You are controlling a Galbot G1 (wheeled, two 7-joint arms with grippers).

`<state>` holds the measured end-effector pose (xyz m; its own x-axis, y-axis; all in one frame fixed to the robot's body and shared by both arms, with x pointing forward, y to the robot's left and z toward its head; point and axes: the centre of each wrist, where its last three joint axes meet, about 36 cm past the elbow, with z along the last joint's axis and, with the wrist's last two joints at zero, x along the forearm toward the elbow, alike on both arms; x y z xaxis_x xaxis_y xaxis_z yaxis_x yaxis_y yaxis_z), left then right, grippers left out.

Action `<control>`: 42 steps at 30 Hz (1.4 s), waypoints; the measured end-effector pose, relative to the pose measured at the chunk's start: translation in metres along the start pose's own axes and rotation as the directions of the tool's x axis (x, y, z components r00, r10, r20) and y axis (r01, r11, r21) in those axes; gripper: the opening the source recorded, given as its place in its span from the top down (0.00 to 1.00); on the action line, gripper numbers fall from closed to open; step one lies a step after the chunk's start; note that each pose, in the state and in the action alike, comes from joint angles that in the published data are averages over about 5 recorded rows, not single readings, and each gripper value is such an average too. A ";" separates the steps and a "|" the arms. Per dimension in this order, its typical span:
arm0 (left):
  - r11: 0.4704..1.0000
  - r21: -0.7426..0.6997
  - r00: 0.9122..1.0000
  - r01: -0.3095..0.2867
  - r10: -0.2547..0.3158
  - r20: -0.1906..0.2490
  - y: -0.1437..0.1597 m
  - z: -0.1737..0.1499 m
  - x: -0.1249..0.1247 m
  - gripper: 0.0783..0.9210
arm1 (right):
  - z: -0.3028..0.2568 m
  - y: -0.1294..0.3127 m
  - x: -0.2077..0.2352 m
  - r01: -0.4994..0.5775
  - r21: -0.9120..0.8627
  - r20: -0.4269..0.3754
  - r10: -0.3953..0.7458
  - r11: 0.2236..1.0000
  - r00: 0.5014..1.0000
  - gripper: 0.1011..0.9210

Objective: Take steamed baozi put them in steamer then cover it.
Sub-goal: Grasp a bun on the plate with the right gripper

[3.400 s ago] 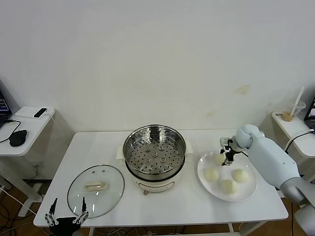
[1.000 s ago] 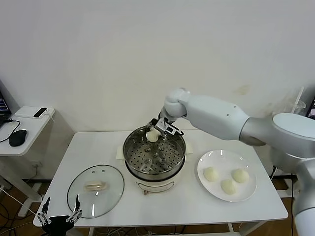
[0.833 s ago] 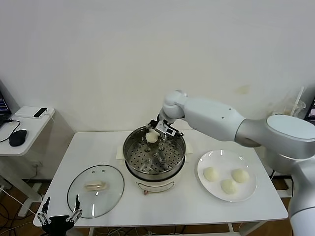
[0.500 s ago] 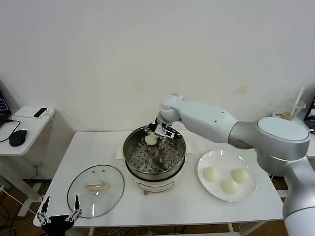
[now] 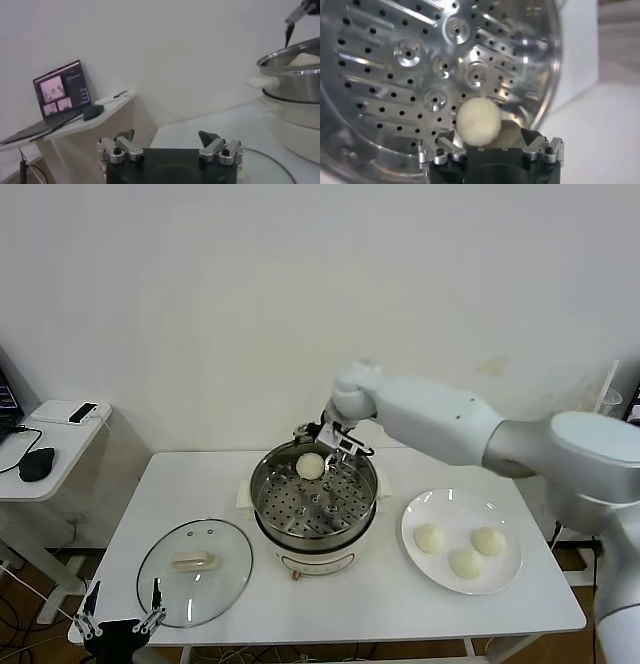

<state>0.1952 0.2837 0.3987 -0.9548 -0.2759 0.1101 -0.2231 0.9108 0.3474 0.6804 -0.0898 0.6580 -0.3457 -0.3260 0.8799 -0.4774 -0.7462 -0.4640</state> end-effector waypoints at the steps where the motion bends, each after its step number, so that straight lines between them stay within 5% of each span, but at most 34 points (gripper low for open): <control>1: 1.000 0.000 1.000 -0.001 0.001 0.002 0.001 -0.001 -0.001 0.12 | 0.002 0.005 0.008 0.001 -0.035 -0.005 -0.001 0.999 1.000 0.12; 19: 1.000 -0.008 0.999 -0.028 0.028 0.025 0.018 -0.009 -0.016 0.12 | 0.055 0.192 0.090 0.052 -0.550 -0.101 -0.129 0.833 0.986 0.12; 30: 0.999 -0.027 0.999 -0.037 0.038 0.021 0.025 -0.010 -0.017 0.12 | 0.048 0.277 0.044 0.110 -0.684 -0.058 -0.204 0.721 0.977 0.12; 42: 0.999 -0.039 1.000 -0.027 0.027 0.000 0.031 -0.005 -0.018 0.12 | 0.041 0.306 -0.019 0.156 -0.737 -0.006 -0.237 0.657 0.972 0.12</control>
<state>0.2064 0.3153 0.4122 -0.9604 -0.2515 0.1196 -0.1898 0.9053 0.3800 0.5738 -0.3357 0.5035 -0.2272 -0.1367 0.9642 -0.9634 -0.1132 -0.2431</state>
